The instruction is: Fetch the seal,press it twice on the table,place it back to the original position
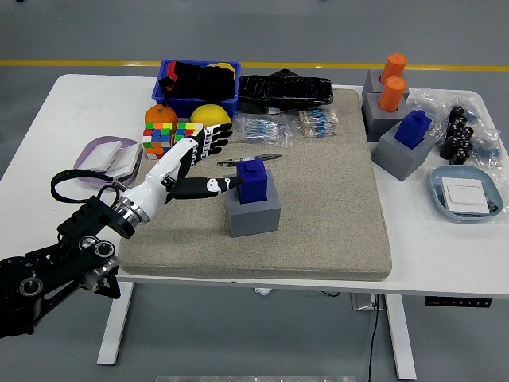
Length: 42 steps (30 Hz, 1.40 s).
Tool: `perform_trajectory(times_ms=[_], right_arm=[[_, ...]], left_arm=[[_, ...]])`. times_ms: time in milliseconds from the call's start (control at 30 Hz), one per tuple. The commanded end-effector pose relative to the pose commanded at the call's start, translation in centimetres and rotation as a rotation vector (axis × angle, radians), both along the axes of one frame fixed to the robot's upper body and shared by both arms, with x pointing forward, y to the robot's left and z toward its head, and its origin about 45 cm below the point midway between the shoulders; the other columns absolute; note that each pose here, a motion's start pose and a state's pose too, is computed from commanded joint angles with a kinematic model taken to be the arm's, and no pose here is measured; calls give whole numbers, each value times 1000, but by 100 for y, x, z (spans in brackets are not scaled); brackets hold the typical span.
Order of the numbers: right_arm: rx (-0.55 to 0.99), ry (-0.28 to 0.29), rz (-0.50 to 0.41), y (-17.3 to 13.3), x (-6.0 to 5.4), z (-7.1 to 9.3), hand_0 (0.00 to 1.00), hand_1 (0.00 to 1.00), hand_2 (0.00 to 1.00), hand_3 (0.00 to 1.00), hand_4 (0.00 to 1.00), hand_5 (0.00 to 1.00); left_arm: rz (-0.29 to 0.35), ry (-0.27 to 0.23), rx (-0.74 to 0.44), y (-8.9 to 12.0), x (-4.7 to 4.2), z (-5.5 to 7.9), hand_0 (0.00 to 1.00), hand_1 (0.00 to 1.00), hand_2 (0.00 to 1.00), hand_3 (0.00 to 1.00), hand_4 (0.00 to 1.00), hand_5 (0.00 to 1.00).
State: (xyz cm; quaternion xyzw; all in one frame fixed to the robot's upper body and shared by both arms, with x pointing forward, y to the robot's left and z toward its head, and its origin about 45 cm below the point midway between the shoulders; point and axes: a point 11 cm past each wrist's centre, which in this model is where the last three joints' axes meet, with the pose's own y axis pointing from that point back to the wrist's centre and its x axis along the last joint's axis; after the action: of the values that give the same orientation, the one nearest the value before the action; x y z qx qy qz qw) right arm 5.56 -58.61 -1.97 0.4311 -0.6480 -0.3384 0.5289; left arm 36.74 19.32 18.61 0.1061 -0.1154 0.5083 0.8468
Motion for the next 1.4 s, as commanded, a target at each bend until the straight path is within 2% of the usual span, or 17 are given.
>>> perform_trajectory(times_ms=[133,167,400,767,1067,1400], right_arm=[[-4,0,5,-7,13,7,893,792,786,778,904,628],[-4,0,5,-8,16,8,893,792,786,778,904,627],[-5,1,9,-7,25,9,893,793,786,778,906,629],[-6,7,14,-8,11,7,893,792,786,779,910,633],[-6,5,12,-8,20,8,893,793,786,779,911,634],[-9,4,12,-16,22,14,893,792,786,779,911,633]], left_arm=[[10,-9,31,10,-18,-84,880,909,921,947,931,143],[12,-10,35,9,-21,-99,863,899,902,940,934,2],[12,6,39,-17,-47,-184,856,886,886,944,916,2],[-7,19,22,-145,-90,-232,854,878,879,943,911,2],[-10,6,-2,-266,-61,-200,849,877,874,938,912,2],[-5,-6,11,-329,-45,-237,844,856,839,928,906,2]])
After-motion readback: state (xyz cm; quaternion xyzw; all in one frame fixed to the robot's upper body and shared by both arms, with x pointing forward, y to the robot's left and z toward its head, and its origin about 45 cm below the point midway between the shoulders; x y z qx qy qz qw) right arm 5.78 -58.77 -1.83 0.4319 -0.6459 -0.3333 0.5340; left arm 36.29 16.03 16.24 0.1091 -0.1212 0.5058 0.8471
